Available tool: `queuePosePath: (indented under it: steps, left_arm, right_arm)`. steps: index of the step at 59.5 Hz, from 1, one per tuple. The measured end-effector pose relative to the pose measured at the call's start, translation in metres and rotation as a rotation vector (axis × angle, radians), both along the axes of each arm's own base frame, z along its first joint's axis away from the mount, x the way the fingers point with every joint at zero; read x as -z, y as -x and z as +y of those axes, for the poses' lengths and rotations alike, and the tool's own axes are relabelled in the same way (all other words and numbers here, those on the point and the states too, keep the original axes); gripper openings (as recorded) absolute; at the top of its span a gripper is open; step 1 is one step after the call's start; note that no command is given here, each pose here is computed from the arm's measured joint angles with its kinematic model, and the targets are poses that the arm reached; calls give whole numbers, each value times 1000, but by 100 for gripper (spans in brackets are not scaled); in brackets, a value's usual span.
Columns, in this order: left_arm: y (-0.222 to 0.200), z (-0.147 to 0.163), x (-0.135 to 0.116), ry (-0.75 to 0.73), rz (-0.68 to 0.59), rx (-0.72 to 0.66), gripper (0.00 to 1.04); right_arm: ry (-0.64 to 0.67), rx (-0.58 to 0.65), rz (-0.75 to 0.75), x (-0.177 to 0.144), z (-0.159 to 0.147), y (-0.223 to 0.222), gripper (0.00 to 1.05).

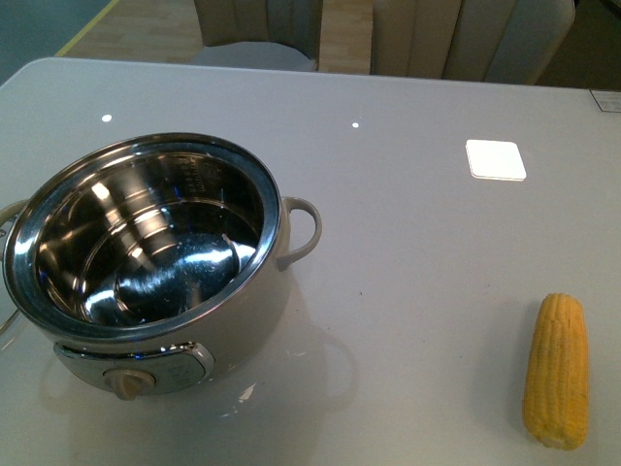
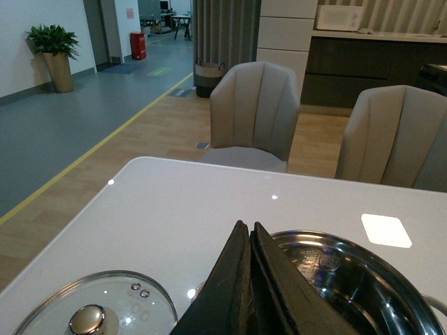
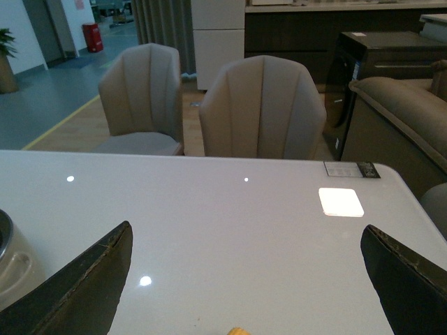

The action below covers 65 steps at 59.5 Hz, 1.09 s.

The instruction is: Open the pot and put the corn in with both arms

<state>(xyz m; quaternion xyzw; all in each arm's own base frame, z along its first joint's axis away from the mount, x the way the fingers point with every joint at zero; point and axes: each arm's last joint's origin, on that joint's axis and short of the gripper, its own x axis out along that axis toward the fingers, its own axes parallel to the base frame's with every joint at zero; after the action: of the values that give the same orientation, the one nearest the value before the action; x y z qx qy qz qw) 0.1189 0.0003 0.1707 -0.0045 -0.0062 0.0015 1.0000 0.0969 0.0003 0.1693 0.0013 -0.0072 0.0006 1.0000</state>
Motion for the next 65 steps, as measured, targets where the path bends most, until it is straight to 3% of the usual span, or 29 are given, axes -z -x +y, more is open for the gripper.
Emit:
queuePosePath:
  steps: [52, 65]
  left_arm:
    - [22, 0, 3, 0, 5, 0, 4]
    - [22, 0, 3, -1, 5, 0, 45]
  right_arm:
    - [0, 0, 0, 0, 0, 0, 96]
    - [0, 0, 0, 0, 0, 0, 96]
